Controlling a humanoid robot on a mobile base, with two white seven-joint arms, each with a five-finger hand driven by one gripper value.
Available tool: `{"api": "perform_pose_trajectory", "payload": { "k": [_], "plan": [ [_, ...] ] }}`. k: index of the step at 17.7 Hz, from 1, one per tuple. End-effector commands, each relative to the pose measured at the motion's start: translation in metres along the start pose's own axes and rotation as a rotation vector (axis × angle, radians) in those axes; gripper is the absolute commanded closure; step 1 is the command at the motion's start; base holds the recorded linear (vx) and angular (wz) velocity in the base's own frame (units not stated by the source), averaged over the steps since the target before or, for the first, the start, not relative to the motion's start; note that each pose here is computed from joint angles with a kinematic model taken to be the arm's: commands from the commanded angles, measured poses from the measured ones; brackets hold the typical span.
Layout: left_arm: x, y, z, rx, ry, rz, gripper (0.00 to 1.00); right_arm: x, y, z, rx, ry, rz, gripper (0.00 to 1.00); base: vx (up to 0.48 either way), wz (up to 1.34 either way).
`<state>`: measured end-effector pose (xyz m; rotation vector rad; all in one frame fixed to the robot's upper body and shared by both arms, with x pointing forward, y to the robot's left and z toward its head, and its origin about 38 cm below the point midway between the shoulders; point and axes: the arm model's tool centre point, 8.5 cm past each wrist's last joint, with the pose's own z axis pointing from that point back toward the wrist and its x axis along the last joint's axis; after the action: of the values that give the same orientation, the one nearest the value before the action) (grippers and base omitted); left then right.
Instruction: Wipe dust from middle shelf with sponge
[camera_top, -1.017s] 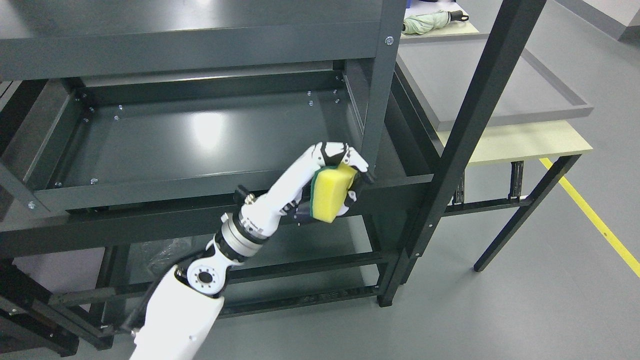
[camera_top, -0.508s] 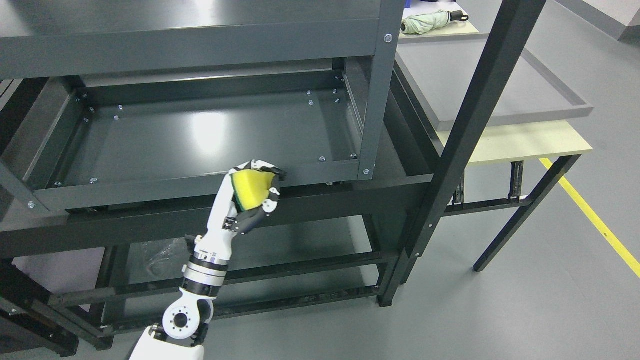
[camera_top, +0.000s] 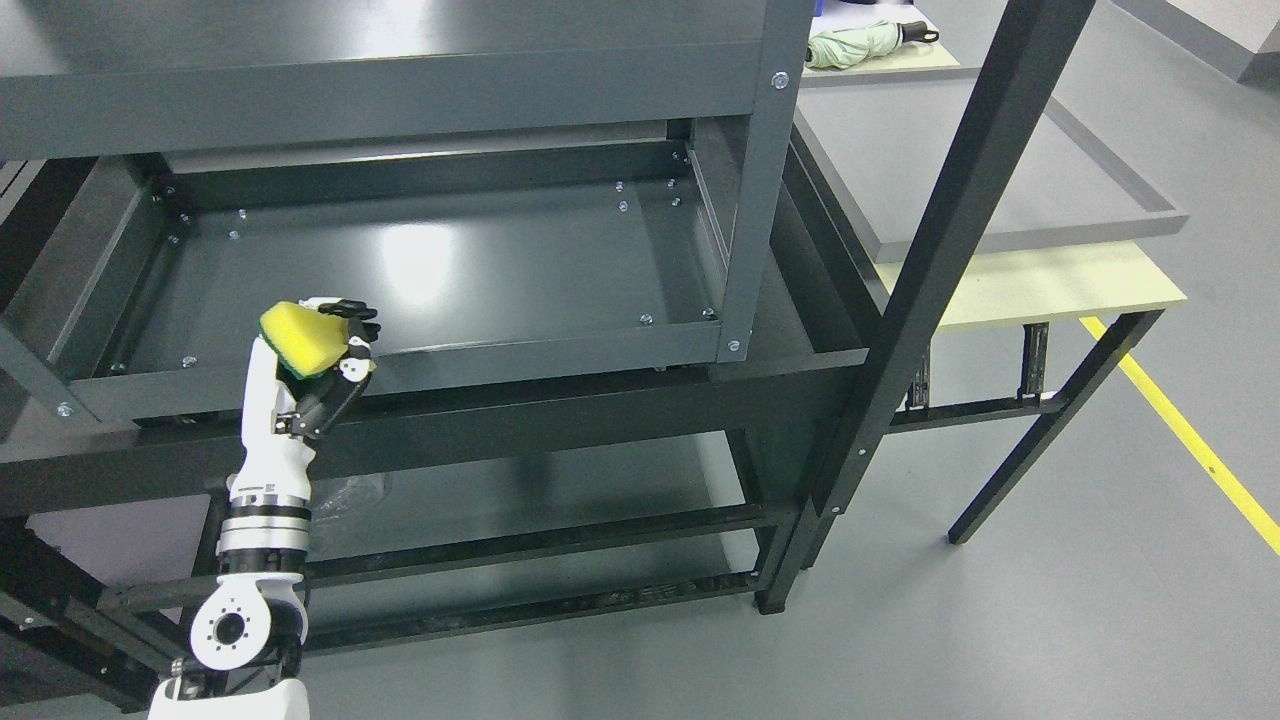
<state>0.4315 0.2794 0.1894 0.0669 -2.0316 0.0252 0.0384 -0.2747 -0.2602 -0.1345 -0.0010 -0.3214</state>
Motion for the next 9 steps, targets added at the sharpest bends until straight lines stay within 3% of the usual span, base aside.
{"api": "perform_pose_trajectory", "payload": {
  "k": [1,9],
  "plan": [
    [0.060,0.049,0.027,0.116,-0.162,-0.071,1.00,0.010,-0.010,0.000,-0.015,-0.023,-0.003,0.00,0.000,0.00],
    [0.036,0.056,0.058,0.131,-0.077,-0.084,1.00,0.010,-0.010,0.000,-0.015,-0.023,-0.003,0.00,0.000,0.00]
  ]
}}
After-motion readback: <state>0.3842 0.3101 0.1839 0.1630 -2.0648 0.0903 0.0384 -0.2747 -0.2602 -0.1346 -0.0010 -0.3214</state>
